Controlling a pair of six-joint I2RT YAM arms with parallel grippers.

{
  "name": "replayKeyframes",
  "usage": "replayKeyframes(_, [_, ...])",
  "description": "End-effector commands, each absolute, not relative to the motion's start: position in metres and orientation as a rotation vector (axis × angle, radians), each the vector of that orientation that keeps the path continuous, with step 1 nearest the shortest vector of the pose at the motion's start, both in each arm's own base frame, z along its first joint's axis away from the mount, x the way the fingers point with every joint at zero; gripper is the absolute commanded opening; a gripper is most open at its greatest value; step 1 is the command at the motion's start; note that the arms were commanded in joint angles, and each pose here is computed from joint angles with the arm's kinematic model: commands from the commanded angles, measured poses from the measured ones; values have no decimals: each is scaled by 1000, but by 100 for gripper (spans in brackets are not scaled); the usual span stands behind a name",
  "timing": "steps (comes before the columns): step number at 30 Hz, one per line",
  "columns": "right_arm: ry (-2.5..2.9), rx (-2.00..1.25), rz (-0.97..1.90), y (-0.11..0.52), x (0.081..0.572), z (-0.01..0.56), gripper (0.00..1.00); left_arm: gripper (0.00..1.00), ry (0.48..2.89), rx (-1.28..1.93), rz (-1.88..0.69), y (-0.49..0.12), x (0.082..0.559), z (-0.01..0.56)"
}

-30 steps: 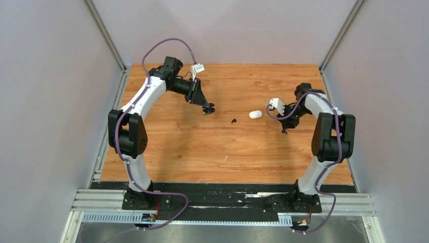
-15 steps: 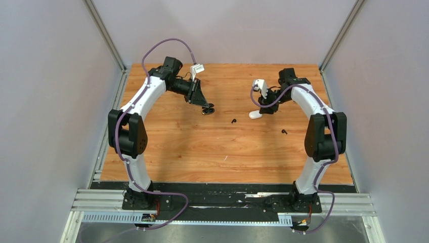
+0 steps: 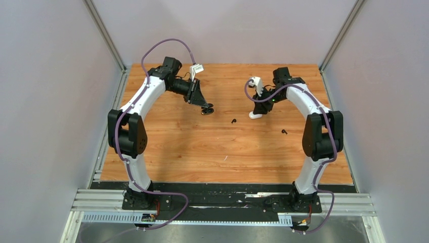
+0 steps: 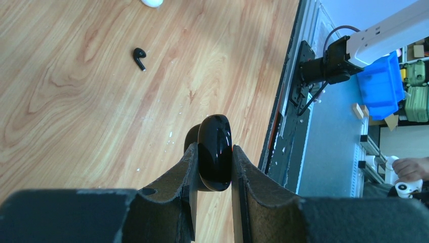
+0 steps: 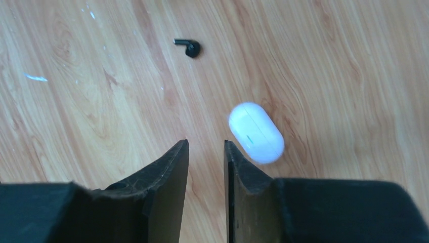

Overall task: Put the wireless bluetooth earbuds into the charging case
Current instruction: Pick up the earbud from the center of the board.

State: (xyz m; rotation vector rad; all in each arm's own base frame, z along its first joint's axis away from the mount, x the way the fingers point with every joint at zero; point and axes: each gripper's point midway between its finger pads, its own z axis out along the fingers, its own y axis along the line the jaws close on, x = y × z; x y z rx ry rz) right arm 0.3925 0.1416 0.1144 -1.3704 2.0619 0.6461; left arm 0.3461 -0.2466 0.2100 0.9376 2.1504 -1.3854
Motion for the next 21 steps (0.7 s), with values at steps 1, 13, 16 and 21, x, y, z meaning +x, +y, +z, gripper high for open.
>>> replayKeyframes(1, [2055, -1317, 761, 187, 395, 112, 32, 0, 2097, 962, -1373, -246, 348, 225])
replayKeyframes(13, [2245, -1223, 714, 242, 410, 73, 41, 0, 2110, 942, -1355, -237, 342, 224])
replayKeyframes(16, [2268, -1236, 693, 247, 407, 65, 41, 0, 2113, 933, -1352, -235, 342, 224])
replayKeyframes(21, [2301, -1230, 656, 245, 408, 54, 38, 0, 2117, 925, -1354, -234, 342, 223])
